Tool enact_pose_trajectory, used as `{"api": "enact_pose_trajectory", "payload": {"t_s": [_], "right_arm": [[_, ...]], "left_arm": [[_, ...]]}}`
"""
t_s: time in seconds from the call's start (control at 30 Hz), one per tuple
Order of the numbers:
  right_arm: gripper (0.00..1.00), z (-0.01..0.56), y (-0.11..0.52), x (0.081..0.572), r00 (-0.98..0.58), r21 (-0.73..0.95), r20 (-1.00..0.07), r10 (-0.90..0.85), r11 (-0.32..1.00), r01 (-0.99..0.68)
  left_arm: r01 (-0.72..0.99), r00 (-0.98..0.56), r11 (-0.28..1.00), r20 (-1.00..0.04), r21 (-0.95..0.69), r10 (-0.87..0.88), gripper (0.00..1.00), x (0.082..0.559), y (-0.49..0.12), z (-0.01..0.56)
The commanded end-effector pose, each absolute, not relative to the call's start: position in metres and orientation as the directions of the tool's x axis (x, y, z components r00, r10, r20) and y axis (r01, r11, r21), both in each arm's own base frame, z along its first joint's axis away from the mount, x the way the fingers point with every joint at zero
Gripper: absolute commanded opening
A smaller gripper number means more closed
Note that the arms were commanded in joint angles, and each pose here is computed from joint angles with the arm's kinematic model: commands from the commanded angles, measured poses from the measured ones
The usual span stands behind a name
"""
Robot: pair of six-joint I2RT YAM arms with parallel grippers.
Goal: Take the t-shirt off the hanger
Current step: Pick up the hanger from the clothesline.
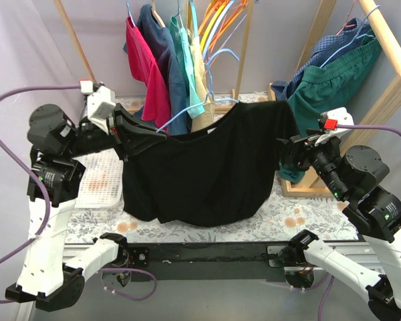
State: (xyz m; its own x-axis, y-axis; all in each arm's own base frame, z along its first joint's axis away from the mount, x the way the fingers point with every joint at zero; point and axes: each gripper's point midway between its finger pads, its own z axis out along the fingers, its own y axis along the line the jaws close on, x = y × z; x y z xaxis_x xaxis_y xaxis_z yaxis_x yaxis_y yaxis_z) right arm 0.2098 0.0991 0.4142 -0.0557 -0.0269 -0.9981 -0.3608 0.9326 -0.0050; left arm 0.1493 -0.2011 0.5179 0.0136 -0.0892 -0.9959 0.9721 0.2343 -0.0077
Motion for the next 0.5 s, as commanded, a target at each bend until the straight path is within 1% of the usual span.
{"api": "enact_pose_trajectory", "payload": {"t_s": [0.0, 0.07, 0.1, 0.13, 0.17, 0.23, 0.27, 0.37, 0.47], "right_arm": [[0.94, 0.408, 0.099, 0.204, -0.053, -0.059, -0.995, -0.086, 0.916, -0.397], [0.94, 0.404, 0.109, 0.196, -0.039, -0.095, -0.991, -0.128, 0.877, -0.471], [0.94, 0.398, 0.123, 0.186, -0.032, -0.114, -0.987, -0.160, 0.816, -0.566], [0.94, 0.395, 0.131, 0.180, -0.025, -0.125, -0.984, -0.178, 0.778, -0.616], [0.94, 0.393, 0.148, 0.166, -0.010, -0.119, -0.984, -0.179, 0.693, -0.712], [0.94, 0.388, 0.163, 0.159, 0.000, -0.114, -0.983, -0.181, 0.620, -0.776], [0.94, 0.390, 0.173, 0.152, 0.011, -0.106, -0.986, -0.169, 0.564, -0.819], [0.93, 0.394, 0.197, 0.153, 0.049, -0.114, -0.988, -0.149, 0.470, -0.875], [0.93, 0.405, 0.209, 0.161, 0.118, -0.161, -0.985, -0.124, 0.440, -0.884]], "left_arm": [[0.933, 0.047, 0.359, -0.993, 0.005, -0.108, 0.00, 0.167, -0.193, 0.498], [0.920, 0.014, 0.390, -0.995, -0.024, -0.096, 0.00, 0.176, -0.191, 0.481], [0.910, -0.023, 0.411, -0.996, -0.055, -0.082, 0.00, 0.186, -0.191, 0.464], [0.907, -0.040, 0.415, -0.996, -0.068, -0.075, 0.00, 0.190, -0.192, 0.456], [0.906, -0.065, 0.414, -0.996, -0.087, -0.066, 0.00, 0.195, -0.193, 0.447], [0.915, -0.095, 0.390, -0.994, -0.105, -0.047, 0.00, 0.197, -0.197, 0.432], [0.918, -0.100, 0.381, -0.994, -0.107, -0.039, 0.00, 0.199, -0.198, 0.429], [0.935, -0.116, 0.337, -0.993, -0.114, -0.016, 0.00, 0.194, -0.201, 0.418], [0.948, -0.139, 0.291, -0.990, -0.131, 0.007, 0.00, 0.188, -0.204, 0.407]]}}
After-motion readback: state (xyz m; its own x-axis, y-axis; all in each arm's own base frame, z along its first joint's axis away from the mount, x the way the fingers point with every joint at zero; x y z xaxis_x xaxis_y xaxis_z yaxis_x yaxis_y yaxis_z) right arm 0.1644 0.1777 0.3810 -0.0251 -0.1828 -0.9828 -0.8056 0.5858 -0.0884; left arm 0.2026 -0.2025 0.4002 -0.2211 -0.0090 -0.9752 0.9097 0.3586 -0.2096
